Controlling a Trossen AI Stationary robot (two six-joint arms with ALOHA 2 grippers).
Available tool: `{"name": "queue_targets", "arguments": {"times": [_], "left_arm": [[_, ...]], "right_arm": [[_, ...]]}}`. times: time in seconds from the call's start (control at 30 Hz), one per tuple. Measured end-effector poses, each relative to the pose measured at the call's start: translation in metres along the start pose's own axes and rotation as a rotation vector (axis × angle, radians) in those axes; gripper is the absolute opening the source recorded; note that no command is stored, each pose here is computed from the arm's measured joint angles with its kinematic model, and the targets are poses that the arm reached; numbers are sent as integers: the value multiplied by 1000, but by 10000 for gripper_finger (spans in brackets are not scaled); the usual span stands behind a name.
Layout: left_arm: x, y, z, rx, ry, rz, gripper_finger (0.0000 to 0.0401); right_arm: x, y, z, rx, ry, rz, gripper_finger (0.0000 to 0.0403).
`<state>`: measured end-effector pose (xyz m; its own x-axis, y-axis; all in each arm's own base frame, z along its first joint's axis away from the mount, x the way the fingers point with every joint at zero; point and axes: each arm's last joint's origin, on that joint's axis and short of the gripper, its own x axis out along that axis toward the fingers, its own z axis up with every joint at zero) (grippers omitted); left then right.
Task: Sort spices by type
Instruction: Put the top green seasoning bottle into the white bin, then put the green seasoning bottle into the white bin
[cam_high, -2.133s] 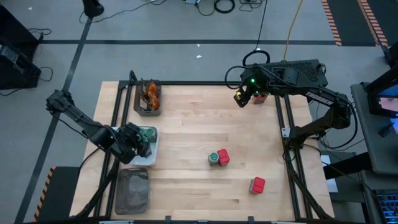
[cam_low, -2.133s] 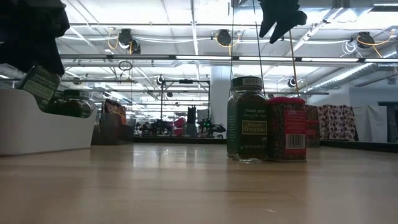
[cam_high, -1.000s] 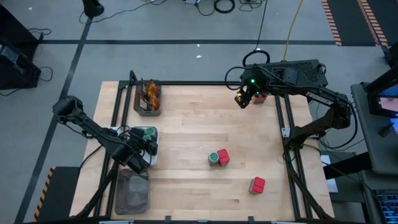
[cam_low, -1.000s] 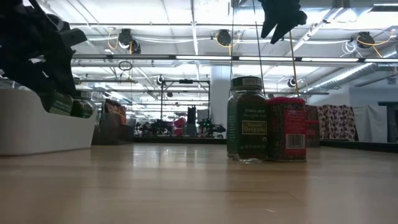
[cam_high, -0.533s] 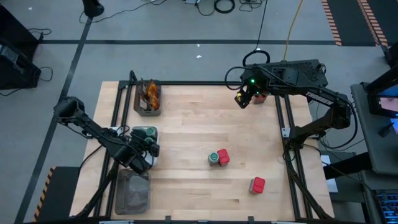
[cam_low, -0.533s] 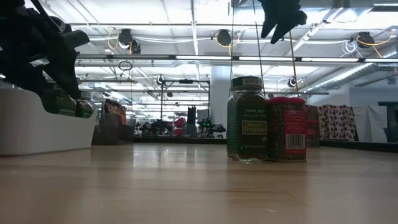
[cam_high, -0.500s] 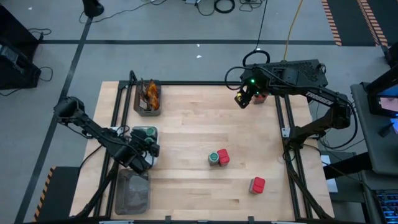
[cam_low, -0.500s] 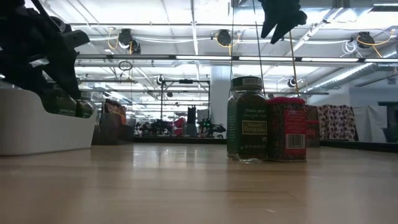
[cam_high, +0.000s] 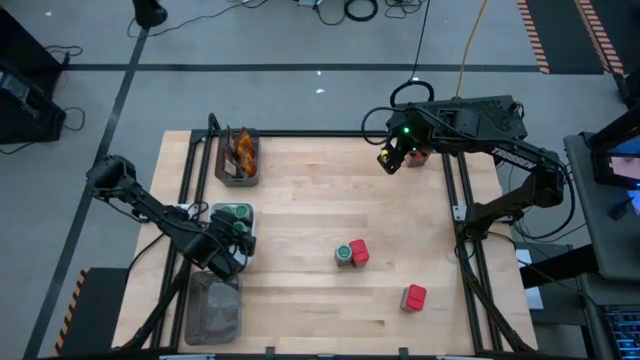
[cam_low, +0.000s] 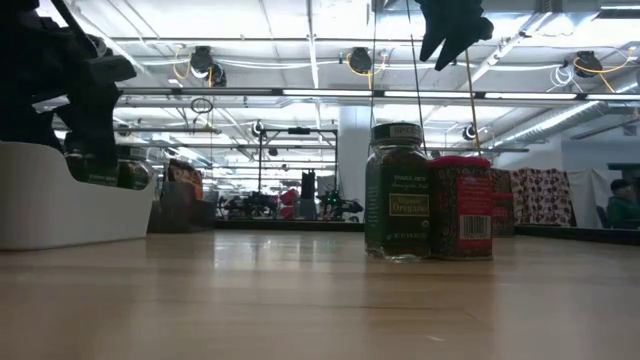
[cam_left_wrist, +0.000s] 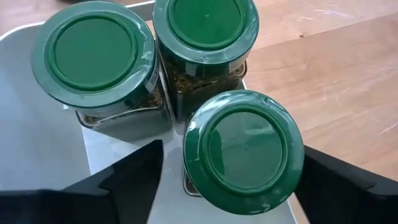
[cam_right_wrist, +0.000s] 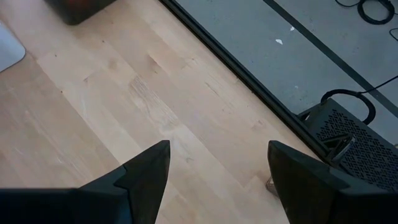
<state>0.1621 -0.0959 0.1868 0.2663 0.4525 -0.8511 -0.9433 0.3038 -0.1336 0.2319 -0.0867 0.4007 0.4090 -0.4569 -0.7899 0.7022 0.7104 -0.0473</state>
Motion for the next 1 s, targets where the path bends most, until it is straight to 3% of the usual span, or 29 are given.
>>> {"name": "queue_targets", "arguments": {"times": [0.23, 0.5, 0.67, 0.8, 1.0], "left_arm": [[-6, 3, 5, -31, 51, -24, 392], [-32, 21, 34, -8, 59, -133, 400], [-60, 27, 62, 51, -9, -211, 400], [-85, 9, 85, 189, -87, -352, 400], [-95, -54, 113, 395, -258, -579, 400]], "right_arm": [[0, 0, 0, 0, 0, 0, 254], [0, 0, 0, 2, -5, 1, 254], [0, 0, 1, 4, -11, 4, 254], [0, 1, 1, 4, -13, 5, 254], [0, 1, 2, 15, -23, 8, 254]]}}
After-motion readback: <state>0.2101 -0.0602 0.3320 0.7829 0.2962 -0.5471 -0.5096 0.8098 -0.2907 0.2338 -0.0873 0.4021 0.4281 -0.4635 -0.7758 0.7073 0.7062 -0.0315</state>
